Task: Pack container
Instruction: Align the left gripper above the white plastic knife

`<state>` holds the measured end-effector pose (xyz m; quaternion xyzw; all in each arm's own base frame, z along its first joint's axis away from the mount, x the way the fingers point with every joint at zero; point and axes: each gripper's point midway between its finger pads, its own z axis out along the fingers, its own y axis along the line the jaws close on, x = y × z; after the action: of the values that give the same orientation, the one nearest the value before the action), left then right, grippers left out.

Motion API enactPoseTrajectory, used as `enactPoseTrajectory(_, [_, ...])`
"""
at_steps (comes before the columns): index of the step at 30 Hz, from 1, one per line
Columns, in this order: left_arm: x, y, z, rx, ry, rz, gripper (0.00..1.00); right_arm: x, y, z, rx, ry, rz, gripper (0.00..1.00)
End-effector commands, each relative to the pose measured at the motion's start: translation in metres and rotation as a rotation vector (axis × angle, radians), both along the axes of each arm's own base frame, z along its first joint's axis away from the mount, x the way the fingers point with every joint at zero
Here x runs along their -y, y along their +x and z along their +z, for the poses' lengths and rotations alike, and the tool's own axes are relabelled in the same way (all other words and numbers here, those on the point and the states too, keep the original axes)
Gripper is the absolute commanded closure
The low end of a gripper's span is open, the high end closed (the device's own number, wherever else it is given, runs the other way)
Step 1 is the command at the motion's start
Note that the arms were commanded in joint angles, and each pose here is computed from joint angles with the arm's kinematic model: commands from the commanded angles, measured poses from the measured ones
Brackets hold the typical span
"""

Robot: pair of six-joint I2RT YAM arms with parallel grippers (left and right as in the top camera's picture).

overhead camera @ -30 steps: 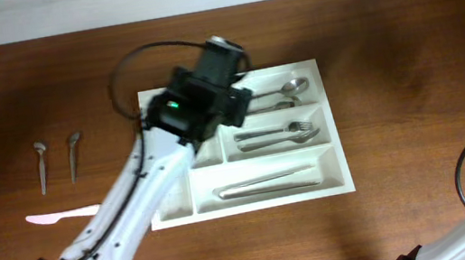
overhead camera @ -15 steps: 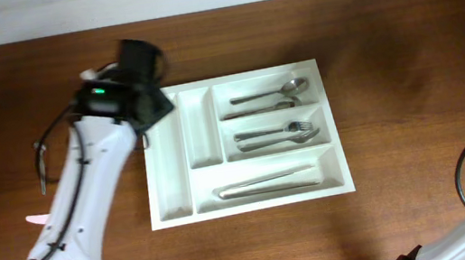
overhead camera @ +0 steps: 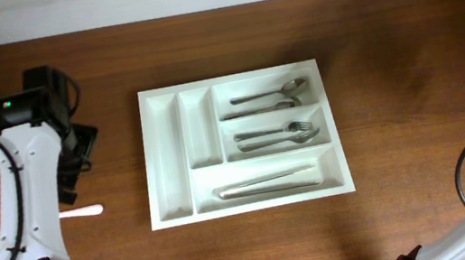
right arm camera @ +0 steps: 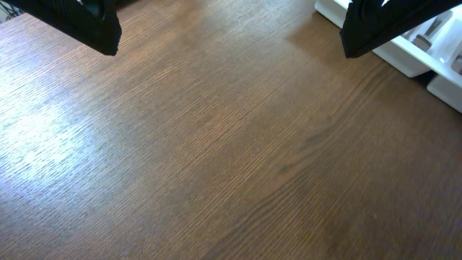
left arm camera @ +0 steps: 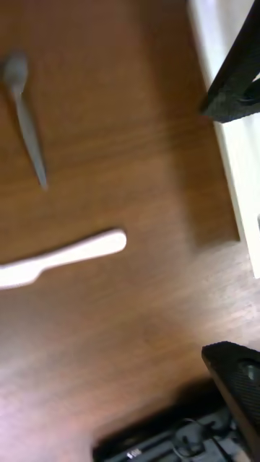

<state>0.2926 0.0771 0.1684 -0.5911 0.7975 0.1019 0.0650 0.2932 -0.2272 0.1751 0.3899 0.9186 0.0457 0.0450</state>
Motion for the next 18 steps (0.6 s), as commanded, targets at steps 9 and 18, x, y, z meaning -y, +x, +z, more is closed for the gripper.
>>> enactPoseTrajectory(9, [-0.004, -0.014, -0.067, -0.033, -0.069, 0.061, 0.01, -0.002, 0.002, -0.002, 0.0, 0.007, 0.014, 0.01])
enactPoseTrajectory(18, [-0.042, -0.059, -0.067, -0.109, -0.082, 0.383, 0.01, -0.002, 0.002, -0.002, 0.0, 0.007, 0.014, 0.01])
